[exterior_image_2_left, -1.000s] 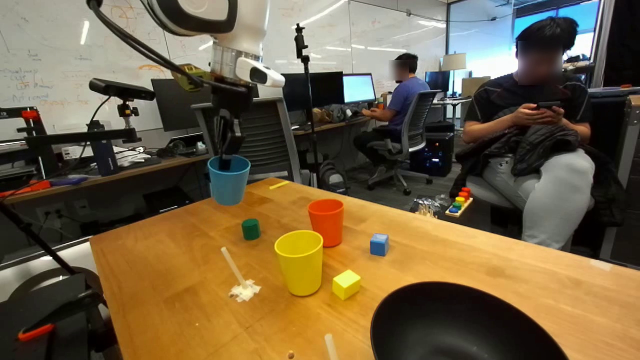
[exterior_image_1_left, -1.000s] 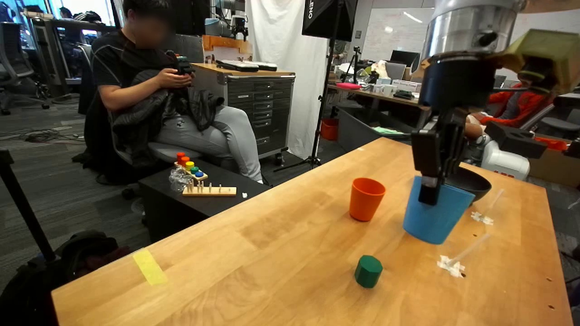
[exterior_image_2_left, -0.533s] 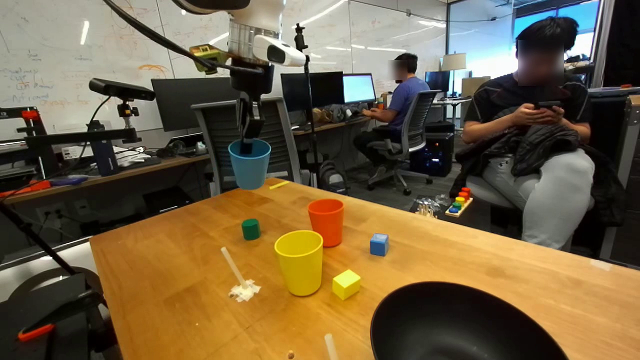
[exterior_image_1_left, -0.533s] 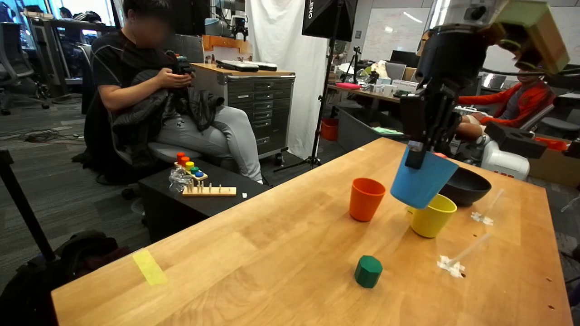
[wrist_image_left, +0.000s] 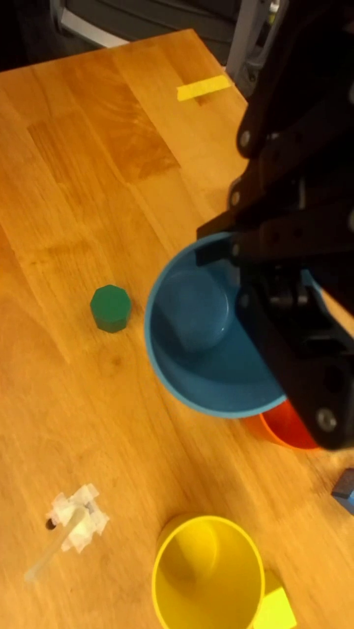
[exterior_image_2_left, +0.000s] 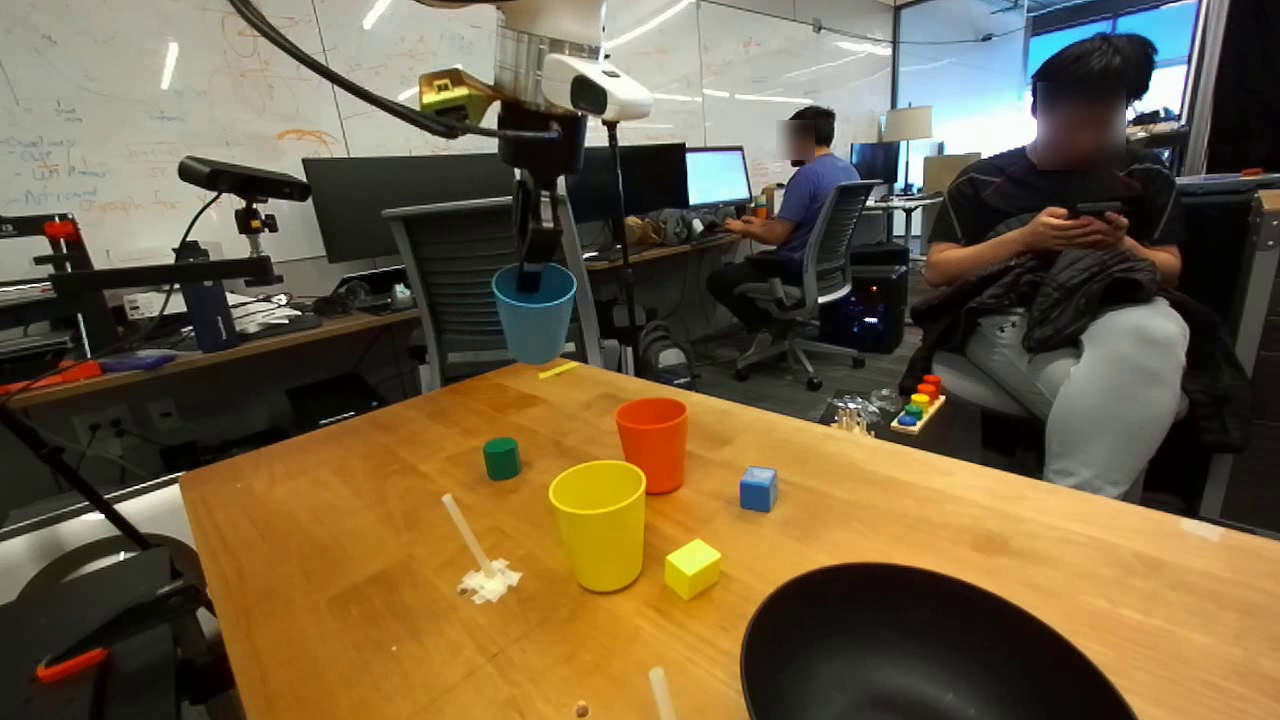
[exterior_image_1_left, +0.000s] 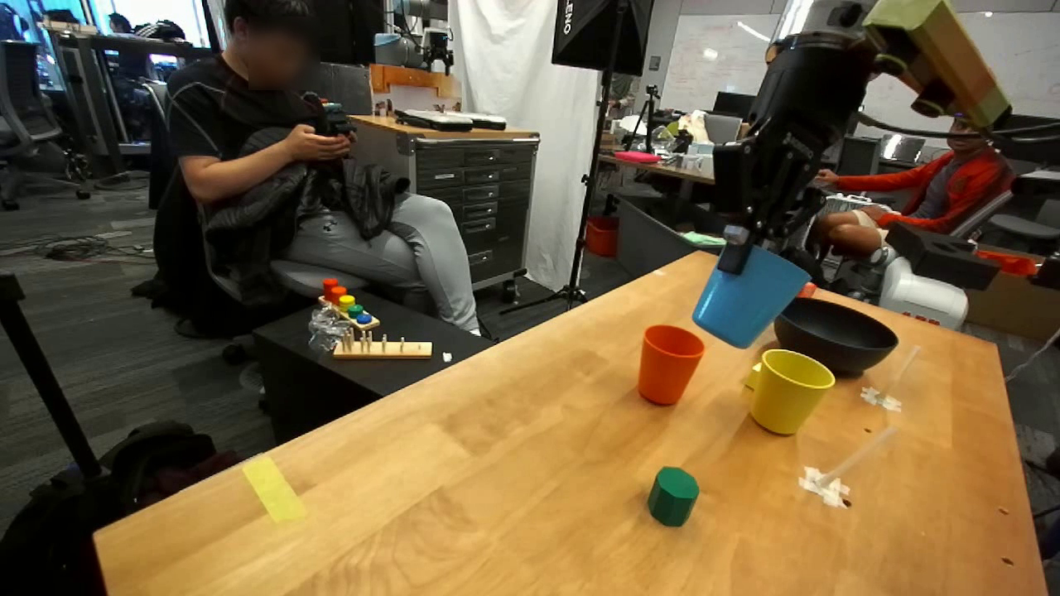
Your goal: Pick up the blue cup and put it in the orange cup, then pick up the yellow cup and put it in both
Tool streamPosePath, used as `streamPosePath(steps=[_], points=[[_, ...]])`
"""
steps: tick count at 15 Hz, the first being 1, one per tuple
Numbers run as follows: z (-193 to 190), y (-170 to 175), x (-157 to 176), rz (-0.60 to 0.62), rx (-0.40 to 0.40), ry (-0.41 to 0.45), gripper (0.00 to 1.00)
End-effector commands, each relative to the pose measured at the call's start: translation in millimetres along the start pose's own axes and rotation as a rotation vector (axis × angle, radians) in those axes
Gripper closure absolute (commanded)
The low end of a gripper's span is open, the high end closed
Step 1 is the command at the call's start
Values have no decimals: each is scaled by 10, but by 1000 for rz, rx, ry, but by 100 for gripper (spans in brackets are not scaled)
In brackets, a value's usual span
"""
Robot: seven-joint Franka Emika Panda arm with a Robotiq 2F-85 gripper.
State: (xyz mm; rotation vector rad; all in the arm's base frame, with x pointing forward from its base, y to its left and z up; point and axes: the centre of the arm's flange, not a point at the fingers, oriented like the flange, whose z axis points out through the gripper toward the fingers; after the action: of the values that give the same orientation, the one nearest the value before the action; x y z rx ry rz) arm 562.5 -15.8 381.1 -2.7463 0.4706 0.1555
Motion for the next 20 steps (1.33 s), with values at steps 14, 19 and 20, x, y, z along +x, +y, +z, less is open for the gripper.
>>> streamPosePath(steps=[14, 19, 20], points=[[-2, 117, 588, 158, -47, 86, 99], [-198, 298, 720, 227, -50, 123, 99], [-192, 347, 762, 242, -46, 127, 99]])
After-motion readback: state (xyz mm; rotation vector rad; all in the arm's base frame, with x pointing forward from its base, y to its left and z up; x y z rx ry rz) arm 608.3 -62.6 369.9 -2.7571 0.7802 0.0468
